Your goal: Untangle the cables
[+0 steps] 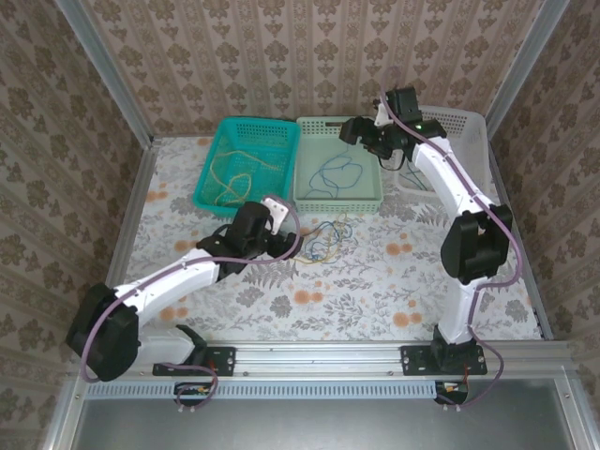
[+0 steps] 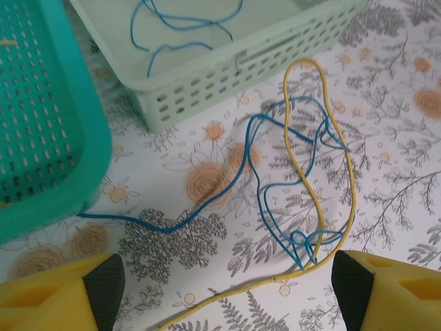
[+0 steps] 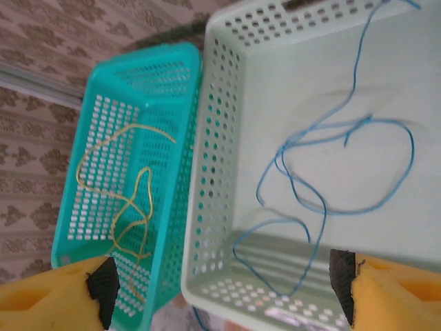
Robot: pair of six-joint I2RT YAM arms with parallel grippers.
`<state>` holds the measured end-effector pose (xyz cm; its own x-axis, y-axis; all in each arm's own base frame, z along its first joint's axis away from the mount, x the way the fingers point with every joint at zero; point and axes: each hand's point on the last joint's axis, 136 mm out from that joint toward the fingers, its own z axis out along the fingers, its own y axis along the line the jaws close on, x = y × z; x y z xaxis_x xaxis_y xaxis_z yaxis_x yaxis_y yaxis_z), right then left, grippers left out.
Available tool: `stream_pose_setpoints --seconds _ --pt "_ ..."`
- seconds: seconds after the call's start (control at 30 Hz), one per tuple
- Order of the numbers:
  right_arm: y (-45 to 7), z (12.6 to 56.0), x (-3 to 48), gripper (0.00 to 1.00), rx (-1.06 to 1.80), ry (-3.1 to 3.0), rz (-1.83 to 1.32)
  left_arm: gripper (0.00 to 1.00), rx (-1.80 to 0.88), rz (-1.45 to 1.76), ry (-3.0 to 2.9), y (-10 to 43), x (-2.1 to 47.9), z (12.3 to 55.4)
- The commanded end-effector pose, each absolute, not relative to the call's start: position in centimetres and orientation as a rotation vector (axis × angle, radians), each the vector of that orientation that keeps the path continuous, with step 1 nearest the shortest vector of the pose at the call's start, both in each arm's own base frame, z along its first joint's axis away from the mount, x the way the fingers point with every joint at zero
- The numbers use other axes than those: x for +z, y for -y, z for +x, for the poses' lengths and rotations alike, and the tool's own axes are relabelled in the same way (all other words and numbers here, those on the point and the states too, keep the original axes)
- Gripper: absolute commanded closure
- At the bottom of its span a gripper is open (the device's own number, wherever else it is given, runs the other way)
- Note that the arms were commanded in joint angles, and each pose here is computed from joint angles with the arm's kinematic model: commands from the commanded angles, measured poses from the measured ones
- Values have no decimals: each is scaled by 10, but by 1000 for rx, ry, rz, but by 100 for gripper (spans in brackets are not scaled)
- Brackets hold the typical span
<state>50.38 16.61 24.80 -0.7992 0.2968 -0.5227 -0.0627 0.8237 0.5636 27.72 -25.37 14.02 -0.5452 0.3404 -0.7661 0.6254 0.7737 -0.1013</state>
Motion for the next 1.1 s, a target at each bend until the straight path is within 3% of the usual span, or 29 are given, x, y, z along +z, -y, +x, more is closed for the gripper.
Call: stream_pose_setpoints --seconds 0.0,0.2,0.4,0.7,0.83,1.07 --pt "-173 465 243 17 712 -2453 13 18 -513 708 -2209 260 143 278" --pt "-173 396 205 30 677 -2529 -73 20 -561 730 -2230 270 138 278" --pt "-160 344 149 34 576 -2653 25 27 -675 746 -2226 293 140 280" --pt "-173 336 110 50 768 -2608 178 33 -881 826 -2283 355 125 276" --pt "-170 333 104 53 773 -2577 211 41 -932 780 -2342 369 115 287" --pt "-155 321 103 54 745 -2535 255 43 -977 784 -2403 387 103 294"
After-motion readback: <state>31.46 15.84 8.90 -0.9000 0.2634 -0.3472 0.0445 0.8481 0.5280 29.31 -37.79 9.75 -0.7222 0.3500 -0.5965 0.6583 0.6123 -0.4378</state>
